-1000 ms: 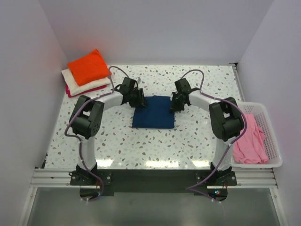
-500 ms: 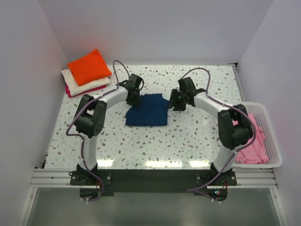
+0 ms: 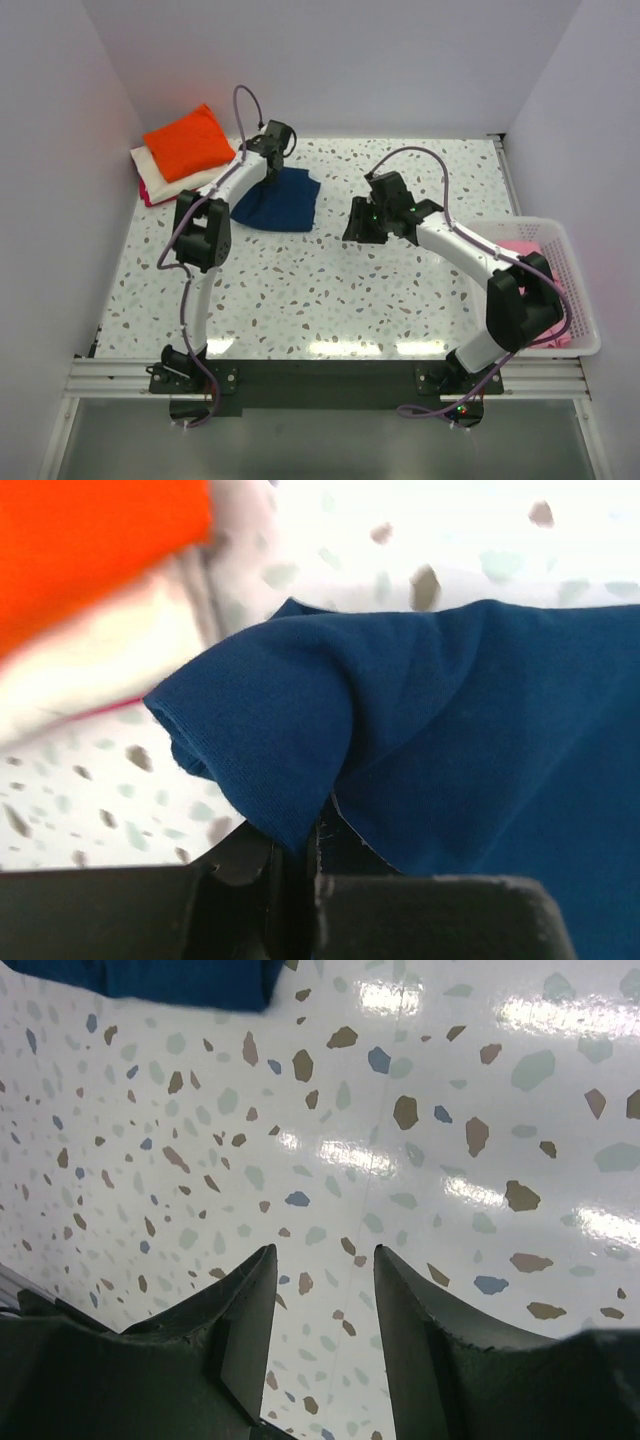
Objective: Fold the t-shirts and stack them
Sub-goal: Neatly place the folded tshirt to the corner
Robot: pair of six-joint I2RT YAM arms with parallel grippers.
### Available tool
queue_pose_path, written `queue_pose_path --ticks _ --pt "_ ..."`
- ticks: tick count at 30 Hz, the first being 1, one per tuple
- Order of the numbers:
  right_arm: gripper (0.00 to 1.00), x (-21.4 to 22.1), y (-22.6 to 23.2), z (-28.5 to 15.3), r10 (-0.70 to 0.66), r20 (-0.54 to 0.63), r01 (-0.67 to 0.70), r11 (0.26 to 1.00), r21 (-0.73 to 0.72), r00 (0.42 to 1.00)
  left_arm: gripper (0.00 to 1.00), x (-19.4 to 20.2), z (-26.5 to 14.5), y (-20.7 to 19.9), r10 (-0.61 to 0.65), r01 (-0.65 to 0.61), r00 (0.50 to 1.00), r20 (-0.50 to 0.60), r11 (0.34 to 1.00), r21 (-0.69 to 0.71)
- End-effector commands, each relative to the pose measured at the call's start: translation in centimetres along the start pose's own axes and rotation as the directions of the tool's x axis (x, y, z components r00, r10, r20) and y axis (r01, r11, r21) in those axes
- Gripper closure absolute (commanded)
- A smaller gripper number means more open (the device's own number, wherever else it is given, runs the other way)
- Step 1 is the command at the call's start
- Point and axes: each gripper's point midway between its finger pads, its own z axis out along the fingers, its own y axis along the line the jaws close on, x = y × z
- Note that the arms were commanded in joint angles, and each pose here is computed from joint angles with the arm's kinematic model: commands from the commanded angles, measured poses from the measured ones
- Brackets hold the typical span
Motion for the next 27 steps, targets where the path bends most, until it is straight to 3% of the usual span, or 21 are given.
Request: queue_pose_path --ticks 1,6,16,27 --pt "0.53 0.8 0.2 -0.8 -0.028 -0.011 0.028 1.000 -0.007 1.000 1.00 -5.9 -1.7 3.6 0.052 -0.033 0.987 0.153 0.992 -0.119" --pt "0.53 2.0 0.6 -1.7 -0.059 -0.020 0.059 0.998 -0.015 0.998 1.00 -9.2 -1.6 5.7 0.067 -0.026 0.973 0.221 0.983 -0.183" --pt "0.53 1.6 1.0 -2.9 -0.076 -0.005 0.075 0.997 -0.019 0.997 1.00 -17.5 -3.1 10.0 0.014 0.060 0.902 0.432 0.986 -0.157" --pt "0.55 0.6 1.8 -2.4 -0.083 -0.005 0.083 0.996 -0.018 0.997 1.00 -21.9 -3.3 15.3 -0.078 0.137 0.823 0.563 0.989 -0.064"
